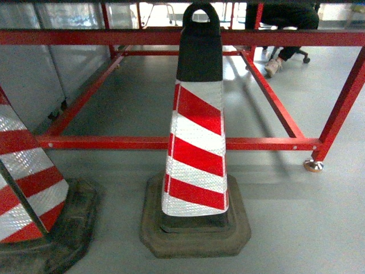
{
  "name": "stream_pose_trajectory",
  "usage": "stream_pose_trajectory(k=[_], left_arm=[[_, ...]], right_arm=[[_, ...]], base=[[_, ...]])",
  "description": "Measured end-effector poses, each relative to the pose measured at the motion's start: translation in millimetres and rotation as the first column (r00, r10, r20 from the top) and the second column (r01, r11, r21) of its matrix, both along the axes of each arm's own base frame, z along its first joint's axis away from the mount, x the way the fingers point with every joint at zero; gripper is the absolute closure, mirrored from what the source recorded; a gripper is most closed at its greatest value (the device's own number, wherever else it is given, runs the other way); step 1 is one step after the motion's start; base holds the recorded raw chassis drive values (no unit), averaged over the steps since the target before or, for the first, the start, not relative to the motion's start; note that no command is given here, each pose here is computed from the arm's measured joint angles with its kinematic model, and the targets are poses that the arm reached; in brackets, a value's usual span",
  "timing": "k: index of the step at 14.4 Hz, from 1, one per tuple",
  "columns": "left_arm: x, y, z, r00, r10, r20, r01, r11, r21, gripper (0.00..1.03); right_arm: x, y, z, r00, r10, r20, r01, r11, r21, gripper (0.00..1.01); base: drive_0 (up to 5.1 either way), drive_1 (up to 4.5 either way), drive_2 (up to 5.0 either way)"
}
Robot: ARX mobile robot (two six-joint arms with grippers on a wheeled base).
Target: Sort blue parts and orange caps into right shelf containers
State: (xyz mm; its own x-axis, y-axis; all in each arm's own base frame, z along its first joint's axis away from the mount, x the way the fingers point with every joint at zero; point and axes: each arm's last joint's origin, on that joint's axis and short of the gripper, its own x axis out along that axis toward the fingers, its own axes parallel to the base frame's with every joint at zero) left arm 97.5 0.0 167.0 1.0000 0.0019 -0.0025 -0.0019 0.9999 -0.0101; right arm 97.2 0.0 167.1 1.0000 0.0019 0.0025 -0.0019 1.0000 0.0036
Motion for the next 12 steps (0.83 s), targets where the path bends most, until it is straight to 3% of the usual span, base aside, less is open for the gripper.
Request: stream_pose_trajectory(k=[12], left_arm=[[0.0,-0.1,0.1,1.0,-0.003,0.002,0.003,0.9999,0.011,0.05]], right_arm=[[0.0,-0.1,0.0,1.0,-0.002,0.0,0.002,1.0,-0.001,0.03]], base=[[0.0,0.0,0.0]])
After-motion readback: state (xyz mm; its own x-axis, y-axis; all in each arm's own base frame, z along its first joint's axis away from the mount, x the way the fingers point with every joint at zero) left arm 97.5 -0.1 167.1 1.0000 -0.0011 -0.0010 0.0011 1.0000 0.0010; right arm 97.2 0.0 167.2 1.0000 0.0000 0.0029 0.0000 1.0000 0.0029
